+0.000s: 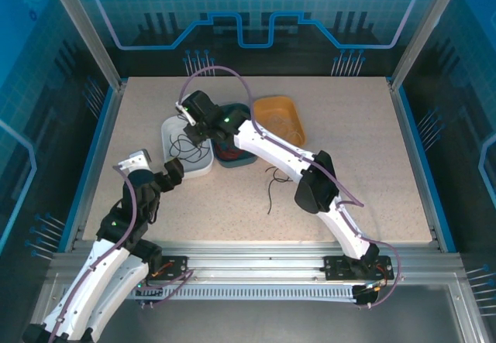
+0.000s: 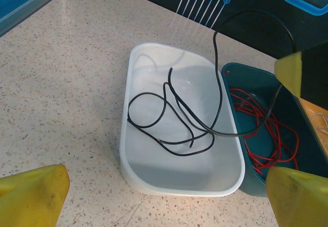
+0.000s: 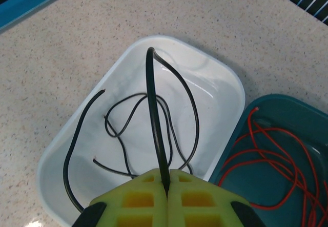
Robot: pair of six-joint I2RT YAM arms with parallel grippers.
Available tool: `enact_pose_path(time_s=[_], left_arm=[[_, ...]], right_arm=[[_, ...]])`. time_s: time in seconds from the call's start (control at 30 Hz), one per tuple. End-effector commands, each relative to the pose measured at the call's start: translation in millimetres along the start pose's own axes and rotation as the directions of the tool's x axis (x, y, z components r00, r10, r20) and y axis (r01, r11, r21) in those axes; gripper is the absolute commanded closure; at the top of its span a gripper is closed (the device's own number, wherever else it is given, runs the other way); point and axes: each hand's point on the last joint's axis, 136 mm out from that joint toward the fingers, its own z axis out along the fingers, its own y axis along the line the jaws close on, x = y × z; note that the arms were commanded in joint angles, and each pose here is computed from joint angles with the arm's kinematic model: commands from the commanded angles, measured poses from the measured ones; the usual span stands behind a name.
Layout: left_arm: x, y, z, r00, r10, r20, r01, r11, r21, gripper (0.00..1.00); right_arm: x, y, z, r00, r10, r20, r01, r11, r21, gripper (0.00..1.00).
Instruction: Untangle the cables
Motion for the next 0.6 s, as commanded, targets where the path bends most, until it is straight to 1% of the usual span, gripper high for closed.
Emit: enact_pose_path(time_s=[0.0, 0.13, 0.27, 0.3, 0.37, 0.47, 0.5, 0.57], left_arm=[[2.2, 0.2, 2.2, 1.0, 0.01, 0.002, -0.01, 1.0, 0.009, 0.01], [0.7, 0.3, 1.0, 1.0, 0.015, 0.001, -0.015, 1.0, 0.006, 0.01], [-0.7, -1.0, -0.1, 1.0, 0.013, 0.001, -0.013, 1.0, 0.011, 0.01], [-0.4, -1.1, -0.1, 1.0, 0.013, 0.0, -0.013, 1.0, 0.012, 0.01], [-0.9, -1.9, -0.3, 1.0, 0.012, 0.001, -0.012, 1.0, 0.016, 0.01], [-1.2, -2.3, -0.2, 1.0, 0.013, 0.001, -0.013, 1.0, 0.017, 0.01], [-2.2, -2.9, -0.5, 1.0, 0.013, 0.004, -0.013, 1.0, 0.019, 0.01], [-2.6, -3.0, -0.7, 1.0, 0.012, 0.005, -0.013, 1.0, 0.019, 0.01]], right_arm=[[-1.1, 2.4, 18.0, 0.999, -0.028, 0.021, 0.027, 0.999, 0.033, 0.97], [6.4, 5.6, 33.1, 0.999, -0.038, 0.006, 0.037, 0.999, 0.029, 0.95], [11.2, 8.2, 44.4, 0.999, -0.043, -0.001, 0.043, 0.999, 0.024, 0.89], [12.9, 9.0, 46.6, 0.999, -0.045, -0.006, 0.045, 0.999, 0.023, 0.86], [14.0, 9.8, 48.4, 0.999, -0.045, -0.008, 0.045, 0.999, 0.019, 0.77], [14.5, 8.1, 47.9, 0.999, -0.04, -0.012, 0.041, 0.999, 0.023, 0.67], [14.3, 7.5, 47.1, 0.999, -0.037, -0.012, 0.037, 0.999, 0.026, 0.65], [11.7, 5.3, 43.4, 1.0, -0.03, -0.007, 0.03, 0.999, 0.031, 0.63]])
